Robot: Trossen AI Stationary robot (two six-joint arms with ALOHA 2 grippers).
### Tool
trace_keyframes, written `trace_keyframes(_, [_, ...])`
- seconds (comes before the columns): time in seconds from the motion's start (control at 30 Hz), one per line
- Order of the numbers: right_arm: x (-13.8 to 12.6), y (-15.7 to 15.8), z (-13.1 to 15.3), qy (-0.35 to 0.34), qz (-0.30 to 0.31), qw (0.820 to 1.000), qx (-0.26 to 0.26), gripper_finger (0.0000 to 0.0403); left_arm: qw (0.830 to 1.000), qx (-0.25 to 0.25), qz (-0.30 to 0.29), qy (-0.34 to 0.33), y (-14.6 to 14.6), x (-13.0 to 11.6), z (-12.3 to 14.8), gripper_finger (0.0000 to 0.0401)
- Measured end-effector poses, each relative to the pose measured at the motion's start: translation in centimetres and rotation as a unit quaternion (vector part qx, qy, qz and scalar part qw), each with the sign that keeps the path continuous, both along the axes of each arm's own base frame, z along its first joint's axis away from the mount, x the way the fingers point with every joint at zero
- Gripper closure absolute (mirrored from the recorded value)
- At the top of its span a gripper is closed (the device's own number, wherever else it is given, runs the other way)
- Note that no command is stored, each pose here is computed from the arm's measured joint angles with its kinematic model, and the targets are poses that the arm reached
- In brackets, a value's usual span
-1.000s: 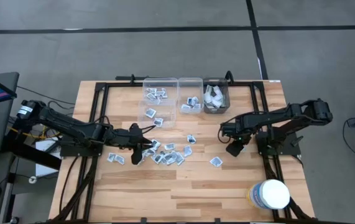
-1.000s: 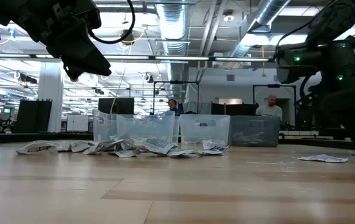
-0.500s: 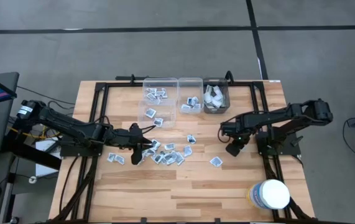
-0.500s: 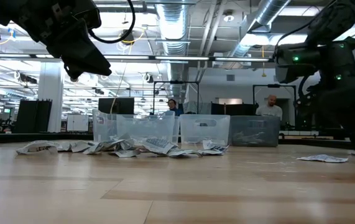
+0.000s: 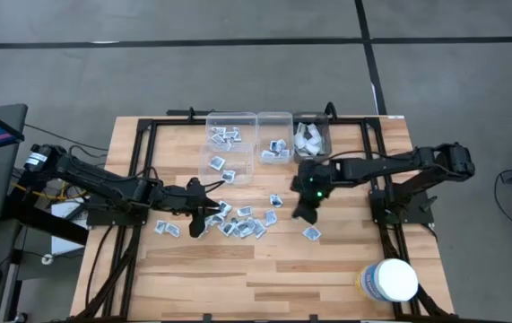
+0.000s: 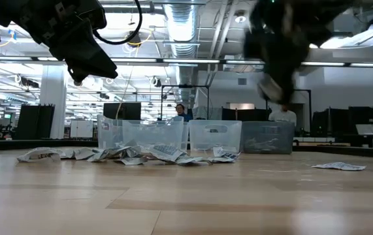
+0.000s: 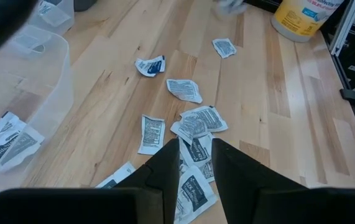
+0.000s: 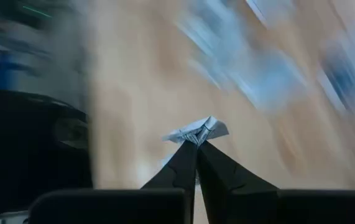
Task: Pick & Place First Aid Supplies
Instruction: Put the alcohol pad into the top right transparent bin
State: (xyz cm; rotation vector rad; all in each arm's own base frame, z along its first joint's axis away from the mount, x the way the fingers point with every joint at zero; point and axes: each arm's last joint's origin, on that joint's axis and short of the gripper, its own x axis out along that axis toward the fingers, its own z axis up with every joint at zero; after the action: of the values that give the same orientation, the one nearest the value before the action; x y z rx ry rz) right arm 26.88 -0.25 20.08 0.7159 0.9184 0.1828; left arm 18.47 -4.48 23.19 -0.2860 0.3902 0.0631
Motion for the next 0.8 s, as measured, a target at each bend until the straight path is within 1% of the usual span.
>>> trace_keyframes(0.07, [1.4,0.0,2.0,-0.105,0.032,0.994,0.005,0.0395,1.0,0.0,0.0,0.0,0.0,0.0,0.0,0.0307])
trace_keyframes(0.1, [1.9,0.1,2.9,-0.151,0.049,0.987,0.007,0.0396,1.0,0.0,0.0,0.0,0.0,0.0,0.0,0.0307])
trace_keyframes(0.17, [2.6,0.2,4.6,-0.239,0.077,0.968,0.012,0.04,1.0,0.0,0.0,0.0,0.0,0.0,0.0,0.0307])
trace_keyframes(0.23, [3.1,0.3,6.1,-0.308,0.098,0.946,0.014,0.0401,1.0,0.0,0.0,-0.001,0.0,0.0,0.0,0.0307])
trace_keyframes(0.3, [3.3,0.3,7.2,-0.352,0.11,0.929,0.012,0.0399,1.0,-0.001,0.0,-0.002,0.0,0.0,0.0,0.0307])
trace_keyframes(0.37, [3.3,0.3,7.8,-0.367,0.116,0.923,0.012,0.0399,1.0,-0.001,0.0,-0.002,0.0,0.0,0.0,0.0307])
trace_keyframes(0.43, [3.4,0.3,8.0,-0.37,0.117,0.922,0.012,0.0399,1.0,-0.001,0.0,-0.003,0.0,0.0,0.0,0.0307])
trace_keyframes(0.8, [3.4,0.3,7.9,-0.367,0.117,0.923,0.013,0.0401,1.0,0.0,-0.001,-0.005,0.0,0.0,0.1,0.0307])
